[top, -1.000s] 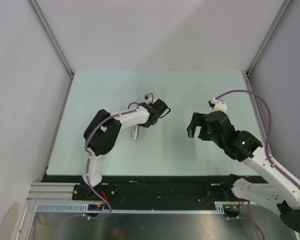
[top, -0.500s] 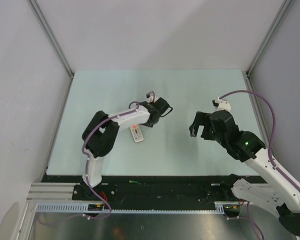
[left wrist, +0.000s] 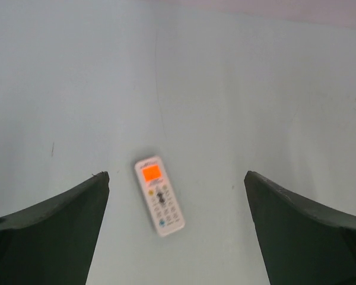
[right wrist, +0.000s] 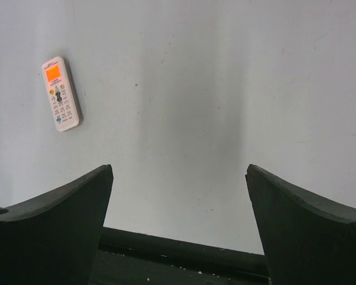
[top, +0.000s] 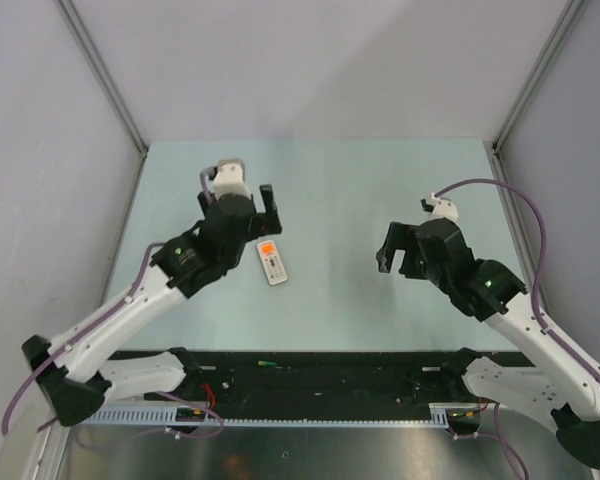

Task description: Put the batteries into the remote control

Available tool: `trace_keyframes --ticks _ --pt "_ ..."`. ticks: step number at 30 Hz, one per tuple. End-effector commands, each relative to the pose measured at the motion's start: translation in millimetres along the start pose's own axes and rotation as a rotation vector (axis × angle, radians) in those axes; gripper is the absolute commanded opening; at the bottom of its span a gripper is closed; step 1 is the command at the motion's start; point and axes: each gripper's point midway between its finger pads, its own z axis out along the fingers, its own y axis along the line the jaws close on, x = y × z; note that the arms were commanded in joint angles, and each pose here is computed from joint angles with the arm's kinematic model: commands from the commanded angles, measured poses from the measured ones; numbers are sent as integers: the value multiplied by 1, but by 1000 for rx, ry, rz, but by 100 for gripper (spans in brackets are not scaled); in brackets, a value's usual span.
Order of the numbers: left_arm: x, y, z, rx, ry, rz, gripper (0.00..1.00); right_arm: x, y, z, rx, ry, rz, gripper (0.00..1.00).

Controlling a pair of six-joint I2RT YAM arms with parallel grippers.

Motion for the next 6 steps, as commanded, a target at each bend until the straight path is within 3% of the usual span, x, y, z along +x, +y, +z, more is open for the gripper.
trace_keyframes --ticks 1,6 --pt "30 16 -5 22 28 -8 100 -17 7 3 -10 -60 3 100" --pt "48 40 -4 37 75 -42 100 -22 19 10 -52 -70 5 100"
